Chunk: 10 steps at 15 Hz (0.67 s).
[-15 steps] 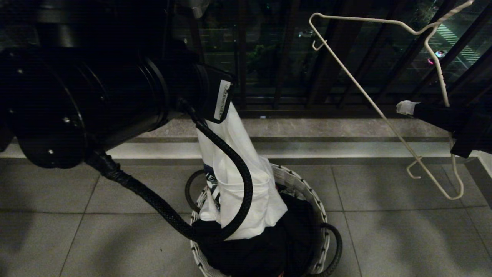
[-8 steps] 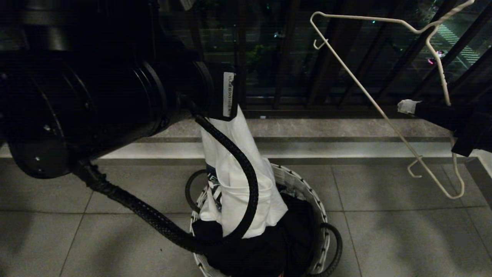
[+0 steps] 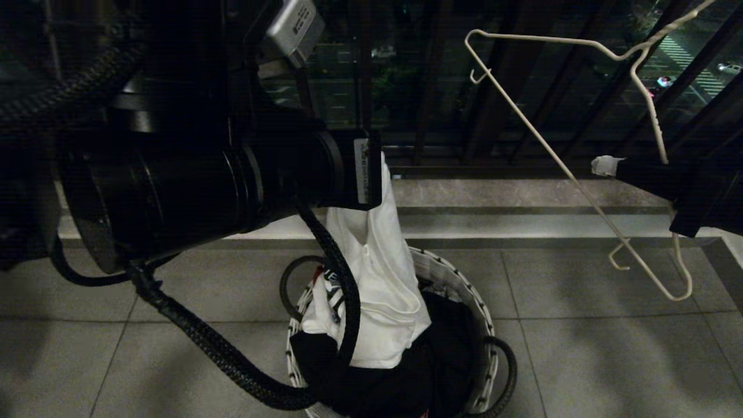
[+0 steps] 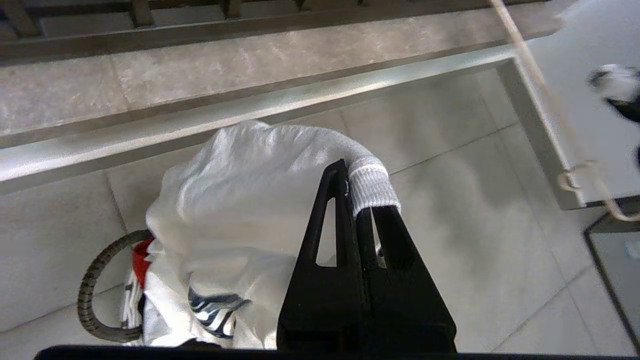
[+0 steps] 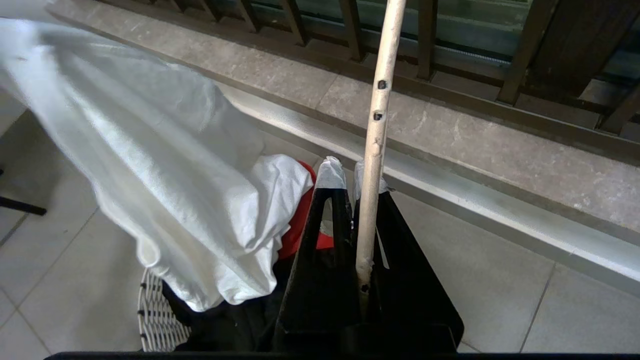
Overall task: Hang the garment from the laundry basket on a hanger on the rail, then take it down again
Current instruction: Pick up clothes from the basket
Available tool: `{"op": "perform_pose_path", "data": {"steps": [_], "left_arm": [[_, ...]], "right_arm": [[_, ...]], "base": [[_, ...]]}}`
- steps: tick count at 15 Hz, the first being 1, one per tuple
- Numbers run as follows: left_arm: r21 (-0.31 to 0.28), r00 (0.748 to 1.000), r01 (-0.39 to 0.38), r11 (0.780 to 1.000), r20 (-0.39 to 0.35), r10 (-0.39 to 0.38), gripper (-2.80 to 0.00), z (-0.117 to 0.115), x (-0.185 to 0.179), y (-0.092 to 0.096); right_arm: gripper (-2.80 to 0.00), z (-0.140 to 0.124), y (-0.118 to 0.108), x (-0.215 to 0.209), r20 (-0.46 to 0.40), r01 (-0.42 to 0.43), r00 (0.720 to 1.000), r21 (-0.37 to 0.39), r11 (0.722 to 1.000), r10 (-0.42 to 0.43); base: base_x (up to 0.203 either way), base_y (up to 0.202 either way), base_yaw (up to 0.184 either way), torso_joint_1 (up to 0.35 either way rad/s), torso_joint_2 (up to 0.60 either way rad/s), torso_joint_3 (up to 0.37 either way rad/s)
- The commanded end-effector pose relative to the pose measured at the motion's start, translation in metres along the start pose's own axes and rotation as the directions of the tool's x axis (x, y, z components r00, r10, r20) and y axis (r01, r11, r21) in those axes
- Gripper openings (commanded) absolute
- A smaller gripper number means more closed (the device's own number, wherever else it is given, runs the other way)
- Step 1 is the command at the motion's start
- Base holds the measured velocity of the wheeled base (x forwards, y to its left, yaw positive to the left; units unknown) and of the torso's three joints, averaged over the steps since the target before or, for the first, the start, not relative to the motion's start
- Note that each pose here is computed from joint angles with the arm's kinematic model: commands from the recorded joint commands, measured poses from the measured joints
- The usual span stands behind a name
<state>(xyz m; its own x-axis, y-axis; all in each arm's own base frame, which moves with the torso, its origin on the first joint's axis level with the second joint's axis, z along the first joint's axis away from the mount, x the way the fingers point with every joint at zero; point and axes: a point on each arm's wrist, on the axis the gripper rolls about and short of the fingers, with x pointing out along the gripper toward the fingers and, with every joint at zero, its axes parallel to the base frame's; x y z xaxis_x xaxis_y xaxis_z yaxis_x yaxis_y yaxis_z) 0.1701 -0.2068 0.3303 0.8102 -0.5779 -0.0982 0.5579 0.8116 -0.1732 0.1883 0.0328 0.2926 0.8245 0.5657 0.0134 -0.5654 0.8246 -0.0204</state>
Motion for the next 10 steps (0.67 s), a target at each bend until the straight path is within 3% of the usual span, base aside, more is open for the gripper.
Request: {"op": "perform_pose_path", "data": {"steps": [1, 4, 10], "left_arm": [[0.006, 1.0, -0.019, 1.0, -0.022, 0.019, -2.8, -0.006, 0.011, 0.002], [-0.003, 0.999, -0.045, 0.999, -0.014, 0.044, -2.8, -0.003, 0.029, 0.003], [0.011, 0.998, -0.065, 0.998, -0.014, 0.065, -2.8, -0.002, 0.03, 0.008]], "right_arm": [[-2.8, -0.001, -0.001, 0.002, -0.005, -0.003, 1.0, 0.002, 1.0, 0.003], [-2.8, -0.002, -0.001, 0.003, -0.009, -0.003, 1.0, 0.003, 1.0, 0.003], [-2.8, -0.006, -0.004, 0.008, -0.027, -0.003, 1.0, 0.014, 1.0, 0.004]], "base": [[0.0, 0.0, 0.0, 0.0, 0.0, 0.0], [0.0, 0.0, 0.0, 0.0, 0.0, 0.0], [0.0, 0.0, 0.0, 0.003, 0.0, 0.044]]}}
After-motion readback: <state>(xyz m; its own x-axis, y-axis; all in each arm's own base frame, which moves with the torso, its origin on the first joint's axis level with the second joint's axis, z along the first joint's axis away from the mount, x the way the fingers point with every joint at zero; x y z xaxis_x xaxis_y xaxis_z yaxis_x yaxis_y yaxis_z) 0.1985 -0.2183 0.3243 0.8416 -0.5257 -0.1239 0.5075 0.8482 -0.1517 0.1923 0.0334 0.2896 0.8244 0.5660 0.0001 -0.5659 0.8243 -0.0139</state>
